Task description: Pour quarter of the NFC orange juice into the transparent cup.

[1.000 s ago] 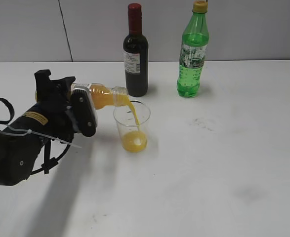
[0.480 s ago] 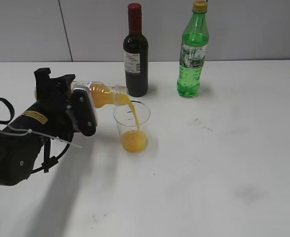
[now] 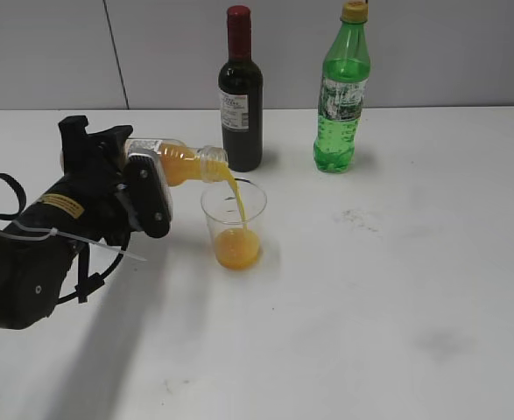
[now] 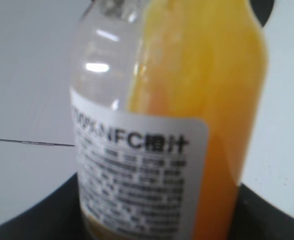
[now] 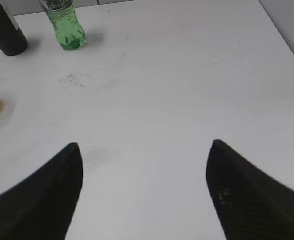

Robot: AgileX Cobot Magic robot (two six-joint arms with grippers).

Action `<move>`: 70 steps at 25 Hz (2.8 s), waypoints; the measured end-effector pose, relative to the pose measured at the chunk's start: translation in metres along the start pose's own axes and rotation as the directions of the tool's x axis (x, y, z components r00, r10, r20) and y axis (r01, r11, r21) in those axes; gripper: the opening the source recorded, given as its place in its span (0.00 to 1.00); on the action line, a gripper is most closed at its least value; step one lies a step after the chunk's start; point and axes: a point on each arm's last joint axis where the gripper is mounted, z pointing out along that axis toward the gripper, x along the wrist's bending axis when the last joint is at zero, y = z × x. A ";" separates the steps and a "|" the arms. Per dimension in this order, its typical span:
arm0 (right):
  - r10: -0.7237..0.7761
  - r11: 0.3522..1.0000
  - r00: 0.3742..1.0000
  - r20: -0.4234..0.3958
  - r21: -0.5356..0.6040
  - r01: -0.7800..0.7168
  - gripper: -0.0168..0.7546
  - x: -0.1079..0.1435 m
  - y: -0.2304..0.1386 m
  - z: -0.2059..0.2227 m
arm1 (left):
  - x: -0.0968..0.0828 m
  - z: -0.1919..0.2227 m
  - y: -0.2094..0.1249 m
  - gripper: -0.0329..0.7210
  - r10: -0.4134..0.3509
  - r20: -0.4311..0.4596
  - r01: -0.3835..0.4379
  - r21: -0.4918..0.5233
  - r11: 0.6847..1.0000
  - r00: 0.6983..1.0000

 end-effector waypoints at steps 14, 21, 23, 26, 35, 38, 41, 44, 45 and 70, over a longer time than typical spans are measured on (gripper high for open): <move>0.000 1.000 1.000 0.000 0.000 0.000 0.79 0.000 0.000 0.000 | 0.000 0.000 0.000 0.67 -0.017 0.000 0.017 -0.005 1.000 1.000; 0.000 1.000 1.000 0.000 0.000 0.000 0.79 0.000 0.000 0.000 | 0.000 0.000 0.001 0.67 -0.289 0.001 0.289 -0.010 0.957 0.957; 0.000 1.000 1.000 0.000 0.000 0.000 0.79 0.000 0.000 0.000 | 0.001 0.000 0.001 0.67 -0.368 -0.007 0.367 -0.017 0.930 0.930; 0.000 1.000 1.000 0.000 0.000 0.000 0.79 0.000 0.000 0.000 | 0.004 0.000 0.004 0.67 -0.513 -0.013 0.512 -0.064 0.857 0.858; 0.000 1.000 1.000 0.000 0.000 0.000 0.79 0.000 0.000 0.000 | 0.005 -0.001 0.017 0.67 -0.786 0.141 0.797 -0.161 0.582 0.602; 0.000 1.000 1.000 0.000 0.000 0.000 0.79 0.000 0.000 0.000 | 0.007 0.004 0.000 0.67 -0.864 0.080 0.866 -0.109 0.488 0.497; 0.000 1.000 1.000 0.000 0.000 0.000 0.79 0.000 0.000 0.000 | 0.011 0.009 -0.020 0.67 -0.925 0.015 0.923 -0.077 0.377 0.379; 0.000 1.000 1.000 0.000 0.000 0.000 0.79 0.000 0.000 0.000 | 0.015 0.015 -0.041 0.67 -0.954 -0.045 0.952 -0.068 0.300 0.297; 0.000 1.000 1.000 0.000 0.000 0.000 0.79 0.000 0.000 0.000 | 0.017 0.017 -0.048 0.67 -0.959 -0.068 0.958 -0.069 0.279 0.274; 0.000 1.000 1.000 0.000 0.000 0.000 0.79 0.000 0.000 0.000 | -0.014 0.142 -0.135 0.67 -0.964 -0.219 0.971 -0.147 0.188 0.154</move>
